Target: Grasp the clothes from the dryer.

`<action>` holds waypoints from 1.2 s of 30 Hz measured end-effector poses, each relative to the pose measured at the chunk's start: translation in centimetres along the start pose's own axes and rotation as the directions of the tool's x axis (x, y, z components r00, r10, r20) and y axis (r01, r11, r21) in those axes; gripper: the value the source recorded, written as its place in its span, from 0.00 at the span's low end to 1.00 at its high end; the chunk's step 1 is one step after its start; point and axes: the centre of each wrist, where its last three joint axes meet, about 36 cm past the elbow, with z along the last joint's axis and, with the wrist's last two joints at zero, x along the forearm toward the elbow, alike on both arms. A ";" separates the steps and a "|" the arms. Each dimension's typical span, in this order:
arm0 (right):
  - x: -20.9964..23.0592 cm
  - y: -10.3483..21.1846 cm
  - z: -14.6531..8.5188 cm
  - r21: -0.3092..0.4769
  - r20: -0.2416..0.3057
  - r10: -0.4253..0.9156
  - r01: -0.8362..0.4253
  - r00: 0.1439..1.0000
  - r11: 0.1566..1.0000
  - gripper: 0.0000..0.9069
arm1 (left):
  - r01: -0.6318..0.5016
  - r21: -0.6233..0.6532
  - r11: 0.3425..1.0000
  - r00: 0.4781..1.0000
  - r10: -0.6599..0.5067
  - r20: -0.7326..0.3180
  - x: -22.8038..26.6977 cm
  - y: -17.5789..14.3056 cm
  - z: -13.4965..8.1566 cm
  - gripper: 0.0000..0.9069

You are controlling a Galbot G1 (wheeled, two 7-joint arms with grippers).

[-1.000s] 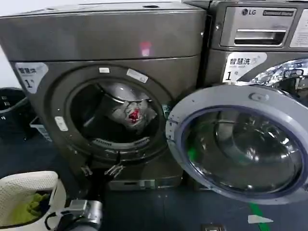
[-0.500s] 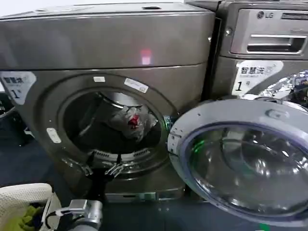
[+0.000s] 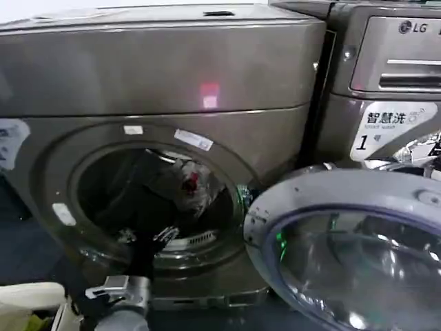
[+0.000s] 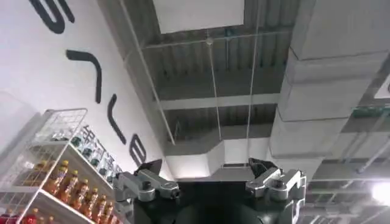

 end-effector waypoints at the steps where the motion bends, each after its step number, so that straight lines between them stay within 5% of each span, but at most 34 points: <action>1: 0.0 -0.1 0.0 0.000 0.001 0.002 -0.002 1.000 1.000 1.00 | 0.000 0.000 1.000 1.000 0.000 0.000 0.0 0.0 0.0 1.00; 36: 0.7 0.1 -0.5 0.003 -0.004 0.000 0.000 1.000 1.000 1.00 | -0.008 0.008 1.000 1.000 0.008 0.000 -0.9 0.3 -0.1 1.00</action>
